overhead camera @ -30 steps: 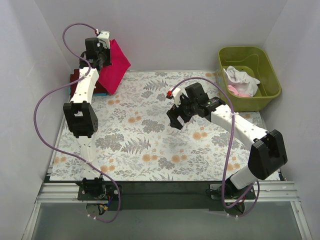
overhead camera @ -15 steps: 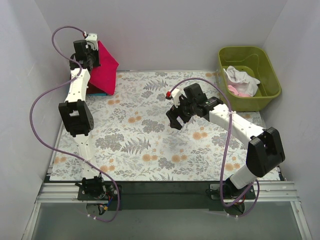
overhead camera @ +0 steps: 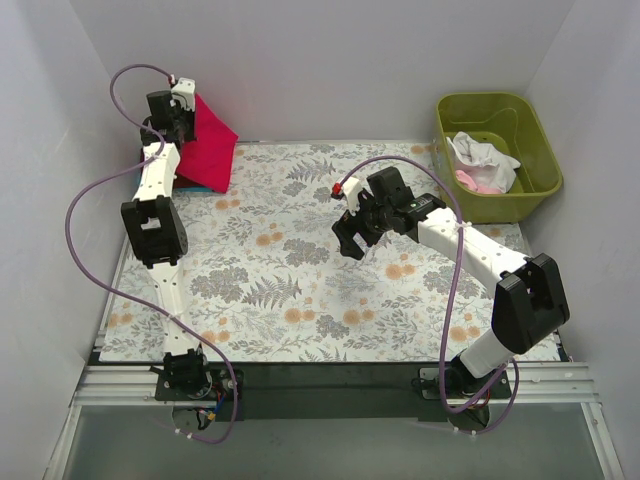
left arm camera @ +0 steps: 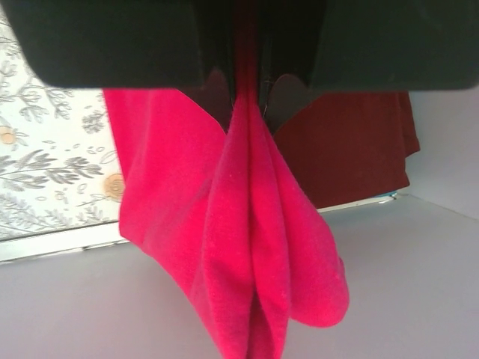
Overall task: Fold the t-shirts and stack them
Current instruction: Neatly place the folded tshirt to the corner
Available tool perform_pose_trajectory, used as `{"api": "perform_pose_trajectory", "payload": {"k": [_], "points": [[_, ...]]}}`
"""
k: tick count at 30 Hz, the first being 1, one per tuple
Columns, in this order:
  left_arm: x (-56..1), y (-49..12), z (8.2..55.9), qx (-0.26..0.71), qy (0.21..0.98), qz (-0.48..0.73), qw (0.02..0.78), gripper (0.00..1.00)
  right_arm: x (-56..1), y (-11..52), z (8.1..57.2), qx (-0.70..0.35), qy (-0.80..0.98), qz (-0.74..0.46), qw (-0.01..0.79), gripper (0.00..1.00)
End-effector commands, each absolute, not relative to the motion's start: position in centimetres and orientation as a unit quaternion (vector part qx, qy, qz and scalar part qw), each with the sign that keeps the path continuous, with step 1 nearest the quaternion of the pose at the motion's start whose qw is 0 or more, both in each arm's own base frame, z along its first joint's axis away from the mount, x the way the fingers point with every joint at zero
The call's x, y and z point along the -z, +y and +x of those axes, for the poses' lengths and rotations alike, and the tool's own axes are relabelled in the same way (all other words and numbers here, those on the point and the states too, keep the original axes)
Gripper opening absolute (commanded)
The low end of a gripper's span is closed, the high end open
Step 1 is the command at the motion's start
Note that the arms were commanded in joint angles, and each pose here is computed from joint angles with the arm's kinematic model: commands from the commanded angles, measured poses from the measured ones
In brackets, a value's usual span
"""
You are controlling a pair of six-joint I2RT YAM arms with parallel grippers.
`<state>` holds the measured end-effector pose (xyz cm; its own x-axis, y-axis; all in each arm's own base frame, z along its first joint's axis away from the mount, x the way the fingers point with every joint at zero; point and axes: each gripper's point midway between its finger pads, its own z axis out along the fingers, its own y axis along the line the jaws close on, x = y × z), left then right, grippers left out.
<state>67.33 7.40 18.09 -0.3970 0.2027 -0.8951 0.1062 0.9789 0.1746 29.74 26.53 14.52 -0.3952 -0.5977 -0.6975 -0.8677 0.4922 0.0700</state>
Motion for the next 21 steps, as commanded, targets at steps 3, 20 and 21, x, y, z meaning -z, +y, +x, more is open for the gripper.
{"api": "perform_pose_trajectory", "payload": {"k": [3, 20, 21], "points": [[-23.9, 10.6, 68.4, -0.096, 0.787, 0.095, 0.603, 0.00, -16.0, 26.9, 30.8, -0.216, 0.799, -0.454, 0.329, 0.98], [-19.1, 15.0, 69.2, -0.148, 0.792, 0.092, 0.584, 0.14, -15.8, 26.8, 30.6, -0.214, 0.800, -0.455, 0.327, 0.98], [-19.2, 15.4, 69.4, -0.155, 0.789, 0.090, 0.588, 0.32, -15.9, 26.7, 30.6, -0.214, 0.800, -0.455, 0.328, 0.98]]}}
